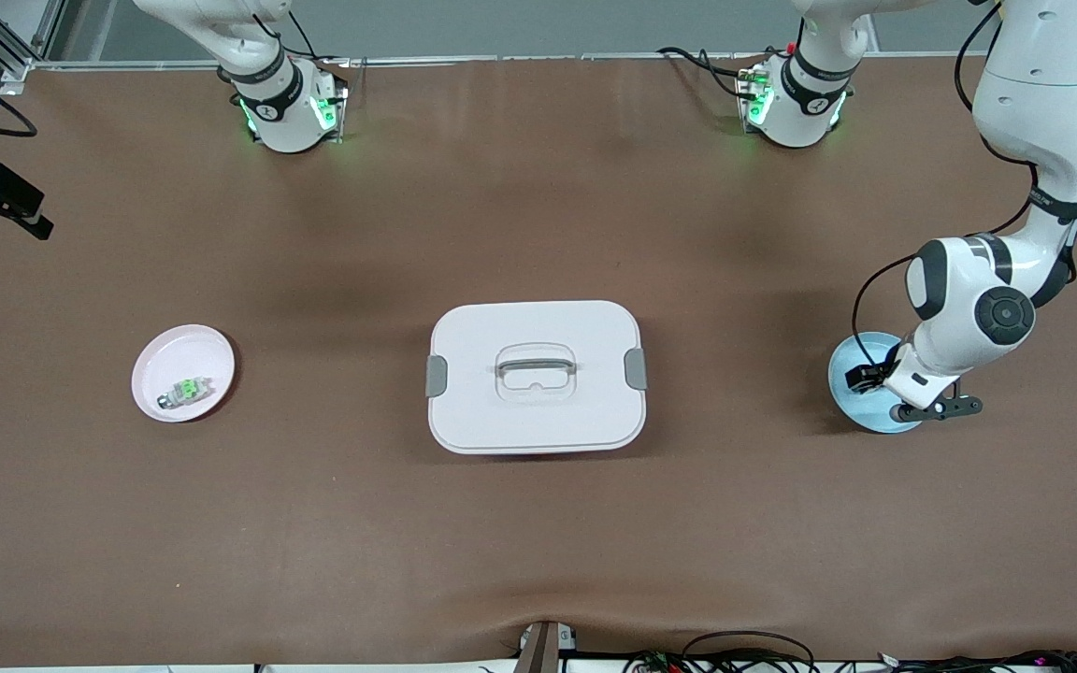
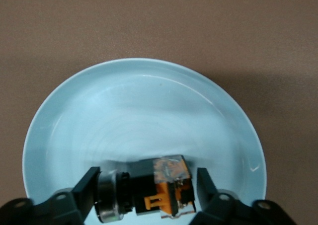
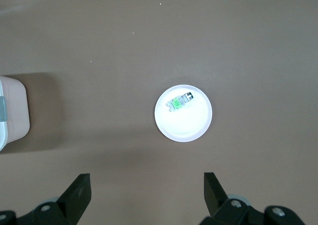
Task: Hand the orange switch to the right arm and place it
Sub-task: 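Close the left gripper on the orange switch, then carry the switch over the box with the left gripper while the right gripper approaches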
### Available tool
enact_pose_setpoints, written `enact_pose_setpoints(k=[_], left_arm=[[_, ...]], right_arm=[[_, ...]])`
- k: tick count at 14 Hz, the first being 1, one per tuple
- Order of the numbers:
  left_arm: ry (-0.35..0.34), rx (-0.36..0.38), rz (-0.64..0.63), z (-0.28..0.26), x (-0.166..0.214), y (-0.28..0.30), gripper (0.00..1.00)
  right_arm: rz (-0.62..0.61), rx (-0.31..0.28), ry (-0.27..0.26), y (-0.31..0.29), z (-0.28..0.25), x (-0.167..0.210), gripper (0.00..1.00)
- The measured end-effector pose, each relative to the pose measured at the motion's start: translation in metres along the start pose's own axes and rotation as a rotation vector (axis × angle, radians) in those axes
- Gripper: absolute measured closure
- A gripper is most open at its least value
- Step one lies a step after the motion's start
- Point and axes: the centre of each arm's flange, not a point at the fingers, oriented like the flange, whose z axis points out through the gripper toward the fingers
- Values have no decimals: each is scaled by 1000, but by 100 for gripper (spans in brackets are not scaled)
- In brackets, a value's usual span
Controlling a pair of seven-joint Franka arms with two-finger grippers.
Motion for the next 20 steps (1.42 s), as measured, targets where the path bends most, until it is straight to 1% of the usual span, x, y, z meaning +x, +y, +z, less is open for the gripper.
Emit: enact_pose_setpoints(k=[1,5,7,9,12,14,17,20], left_arm=[[1,1,1,0,0,0,26],[14,2,0,-7,7,-1,26],[10,5,-1,-18,13,-1,26],[-1,10,1,-41,20,1,26],[16,8,-7,-89,23,14,26],[1,4,-39,-120,24,36,26],[-57,2,-123,-169,25,93,26],[-82,-14,-199,-209,21,147,26]], right_arm=[[-1,0,0,-1,0,0,0],[-3,0,-6,-1,3,2,0],[-5,0,-7,-2,4,2,0],[-12,1,-11,-6,6,3,0],[-45,4,-30,-23,11,3,0],[-68,5,-47,-35,13,1,0],[-94,6,-87,-53,16,-4,0],[-48,3,-113,-85,18,-10,0]])
